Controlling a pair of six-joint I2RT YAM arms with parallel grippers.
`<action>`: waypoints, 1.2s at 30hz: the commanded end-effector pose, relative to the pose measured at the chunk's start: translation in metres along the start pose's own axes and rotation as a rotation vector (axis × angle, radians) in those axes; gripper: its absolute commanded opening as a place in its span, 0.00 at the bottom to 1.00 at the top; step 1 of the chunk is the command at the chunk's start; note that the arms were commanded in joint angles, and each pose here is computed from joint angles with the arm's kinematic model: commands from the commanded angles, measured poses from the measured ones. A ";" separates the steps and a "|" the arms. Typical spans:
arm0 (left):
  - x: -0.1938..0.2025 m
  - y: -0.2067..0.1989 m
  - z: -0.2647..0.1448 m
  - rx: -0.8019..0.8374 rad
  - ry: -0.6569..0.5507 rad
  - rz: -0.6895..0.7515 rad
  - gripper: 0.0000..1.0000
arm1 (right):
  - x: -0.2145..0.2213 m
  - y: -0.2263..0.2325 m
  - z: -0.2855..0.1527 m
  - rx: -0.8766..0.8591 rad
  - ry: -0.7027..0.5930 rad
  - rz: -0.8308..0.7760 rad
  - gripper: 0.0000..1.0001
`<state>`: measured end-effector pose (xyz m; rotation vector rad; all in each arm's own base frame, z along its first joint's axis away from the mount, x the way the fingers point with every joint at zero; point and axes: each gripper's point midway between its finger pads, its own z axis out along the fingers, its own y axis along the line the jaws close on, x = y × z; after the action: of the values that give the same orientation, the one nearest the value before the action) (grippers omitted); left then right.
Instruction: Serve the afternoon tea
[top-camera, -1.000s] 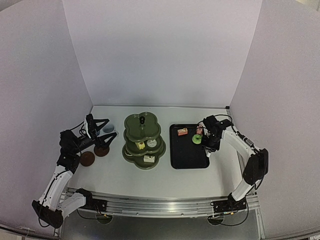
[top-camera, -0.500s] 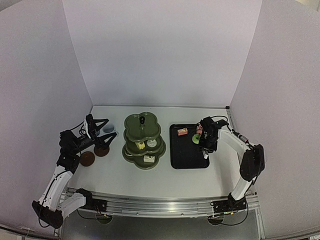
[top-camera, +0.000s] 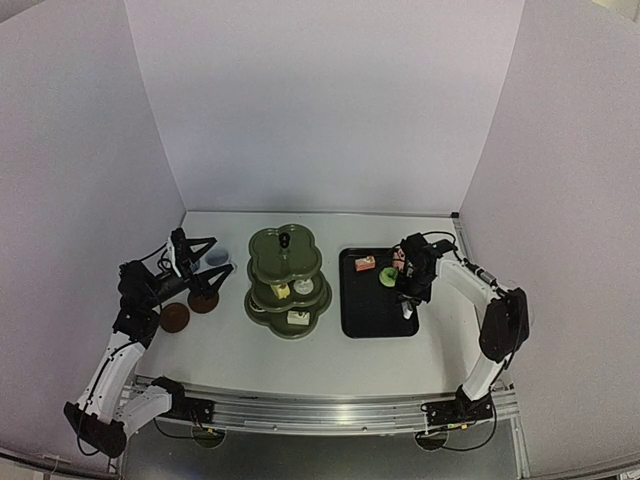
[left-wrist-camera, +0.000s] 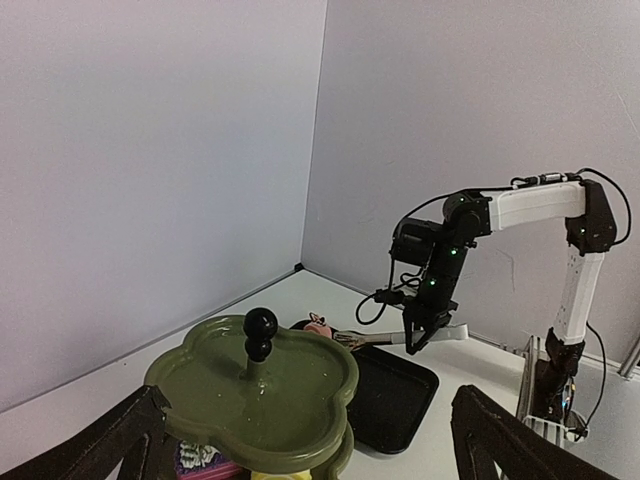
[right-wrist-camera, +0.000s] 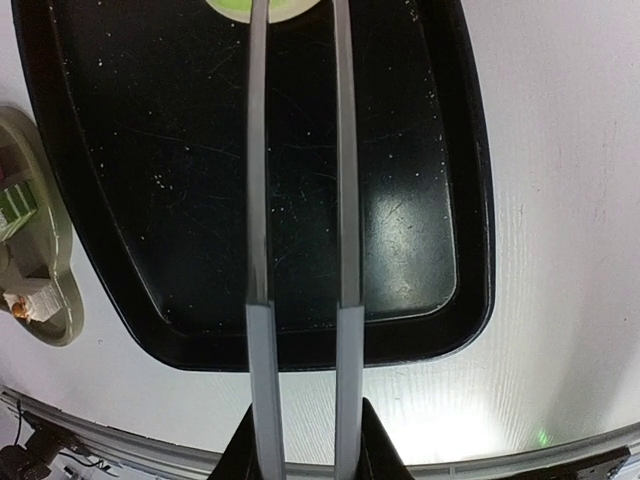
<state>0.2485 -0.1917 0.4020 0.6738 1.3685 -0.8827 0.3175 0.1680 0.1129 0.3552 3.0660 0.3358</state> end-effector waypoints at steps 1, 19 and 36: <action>0.000 0.002 -0.003 -0.020 -0.006 0.020 0.99 | 0.000 0.013 -0.052 -0.100 -0.115 -0.031 0.00; 0.073 0.078 -0.040 -0.509 0.098 -0.070 0.99 | -0.017 0.134 -0.216 -0.312 -0.520 -0.381 0.00; 0.104 0.079 -0.051 -0.539 0.171 -0.094 0.99 | 0.048 0.233 -0.170 -0.368 -0.425 -0.764 0.00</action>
<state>0.2836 -0.1226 0.2851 0.2750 1.7285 -0.5069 0.3170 0.3552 0.2961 -0.6020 2.5201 0.5663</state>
